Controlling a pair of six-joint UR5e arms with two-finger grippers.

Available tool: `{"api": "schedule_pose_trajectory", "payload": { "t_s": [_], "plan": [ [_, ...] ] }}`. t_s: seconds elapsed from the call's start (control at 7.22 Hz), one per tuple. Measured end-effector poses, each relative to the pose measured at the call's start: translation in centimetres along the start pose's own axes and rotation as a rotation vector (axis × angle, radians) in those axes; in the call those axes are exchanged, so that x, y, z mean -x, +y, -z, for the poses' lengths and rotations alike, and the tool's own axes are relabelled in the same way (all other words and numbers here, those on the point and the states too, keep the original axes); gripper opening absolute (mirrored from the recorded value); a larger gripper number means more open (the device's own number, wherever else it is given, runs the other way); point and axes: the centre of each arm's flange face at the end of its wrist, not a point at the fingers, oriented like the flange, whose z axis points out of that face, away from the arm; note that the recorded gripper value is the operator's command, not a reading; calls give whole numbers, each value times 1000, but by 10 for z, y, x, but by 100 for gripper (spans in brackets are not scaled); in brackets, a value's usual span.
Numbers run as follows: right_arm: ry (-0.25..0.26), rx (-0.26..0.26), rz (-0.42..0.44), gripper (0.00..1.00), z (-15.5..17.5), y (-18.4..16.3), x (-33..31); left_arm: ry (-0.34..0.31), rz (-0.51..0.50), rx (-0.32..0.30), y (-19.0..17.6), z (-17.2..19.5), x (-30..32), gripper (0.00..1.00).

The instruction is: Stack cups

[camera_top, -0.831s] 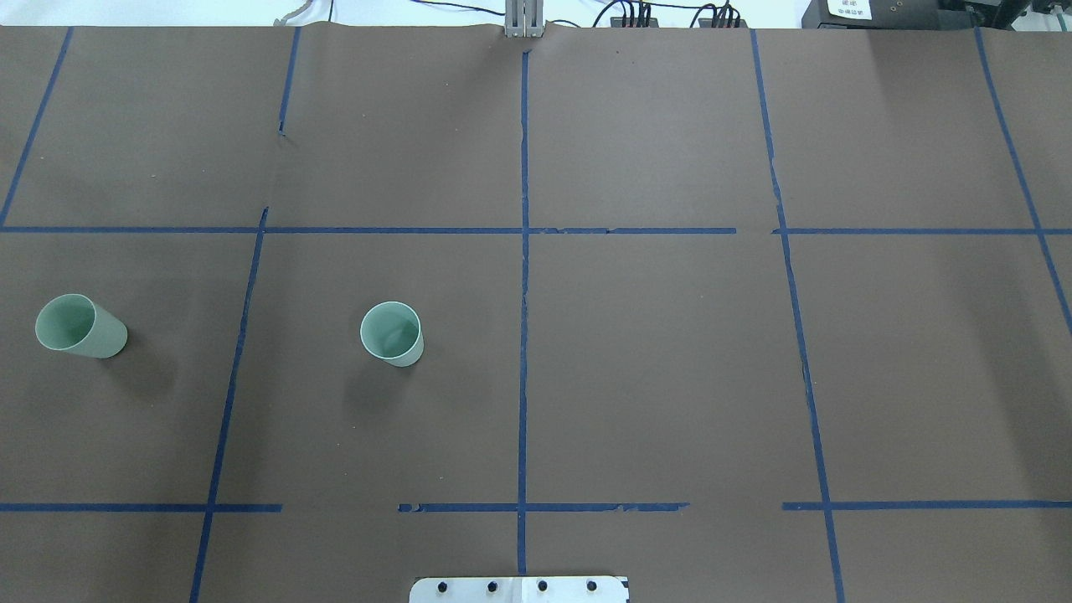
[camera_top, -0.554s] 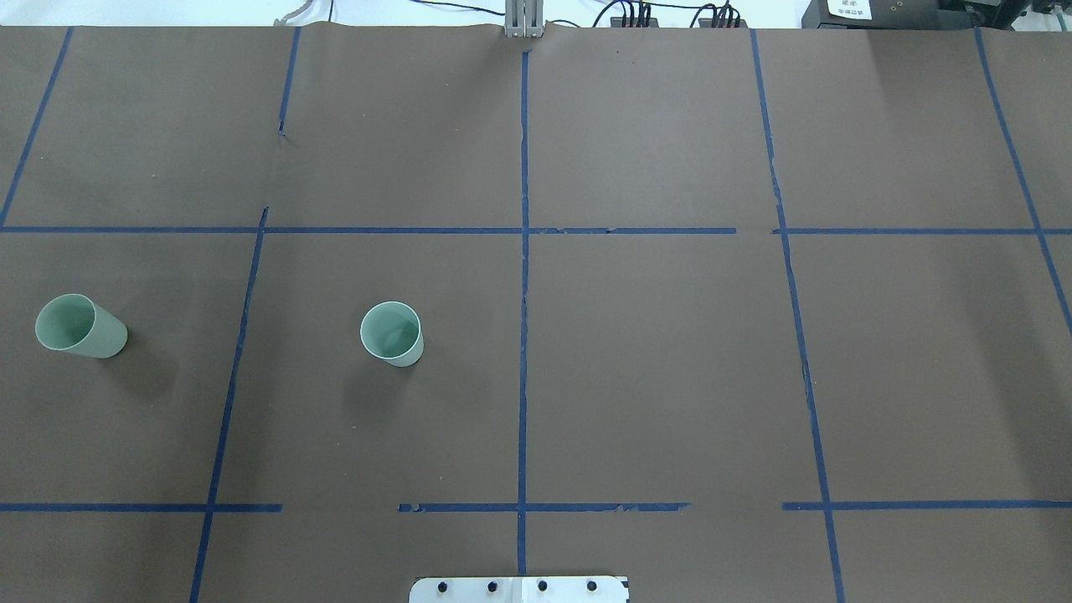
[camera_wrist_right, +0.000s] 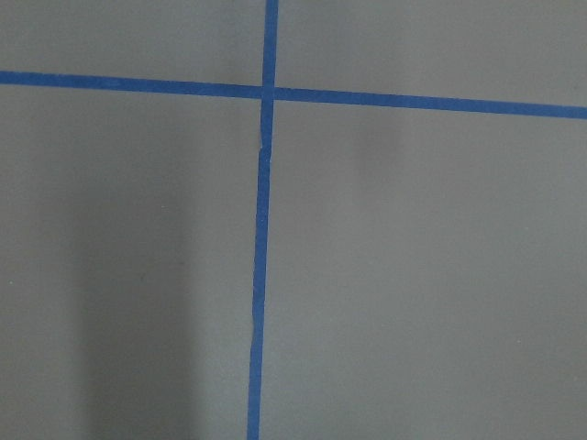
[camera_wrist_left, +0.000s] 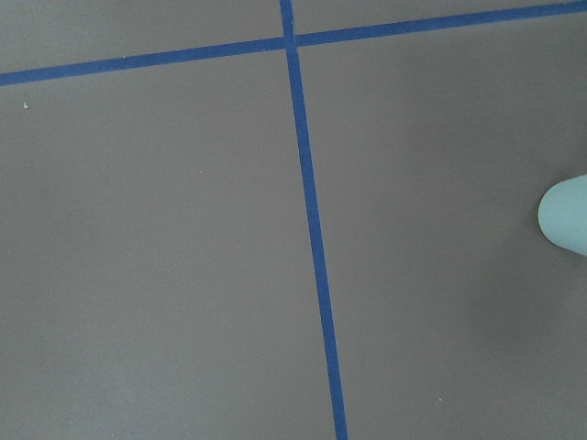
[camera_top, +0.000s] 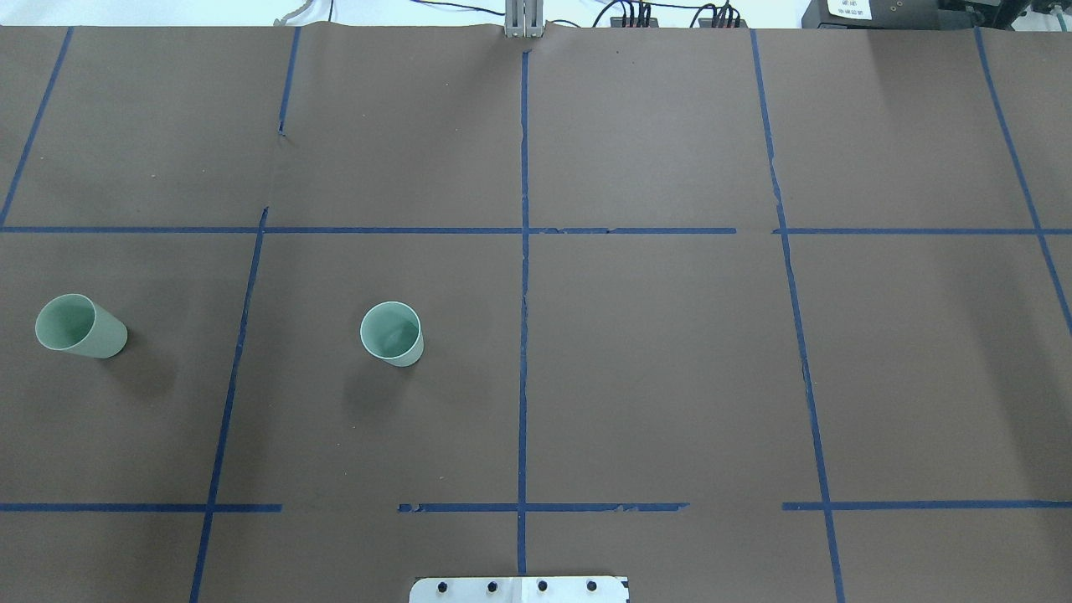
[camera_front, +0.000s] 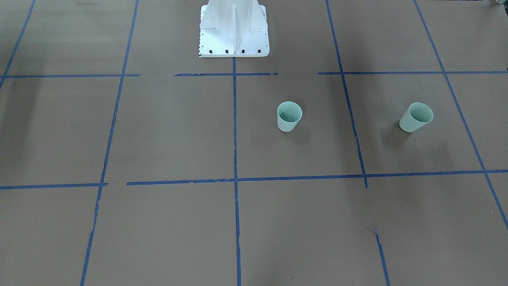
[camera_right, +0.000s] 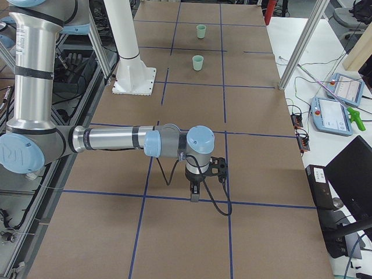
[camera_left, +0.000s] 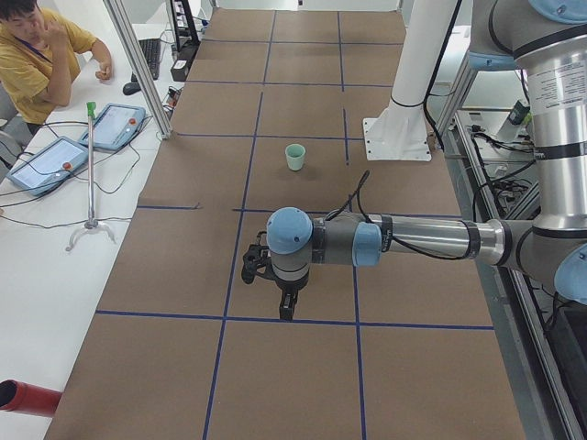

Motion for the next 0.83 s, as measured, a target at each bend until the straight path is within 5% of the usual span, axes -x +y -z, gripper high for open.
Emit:
{"api": "schedule_pose_trajectory", "payload": {
  "t_s": [0.42, 0.83],
  "plan": [
    [0, 0, 0, 100, 0, 0, 0, 44, 20, -46, -20, -9, -34, 100],
    [0, 0, 1, 100, 0, 0, 0, 63, 141, -69, -38, -68, -119, 100]
  ]
}}
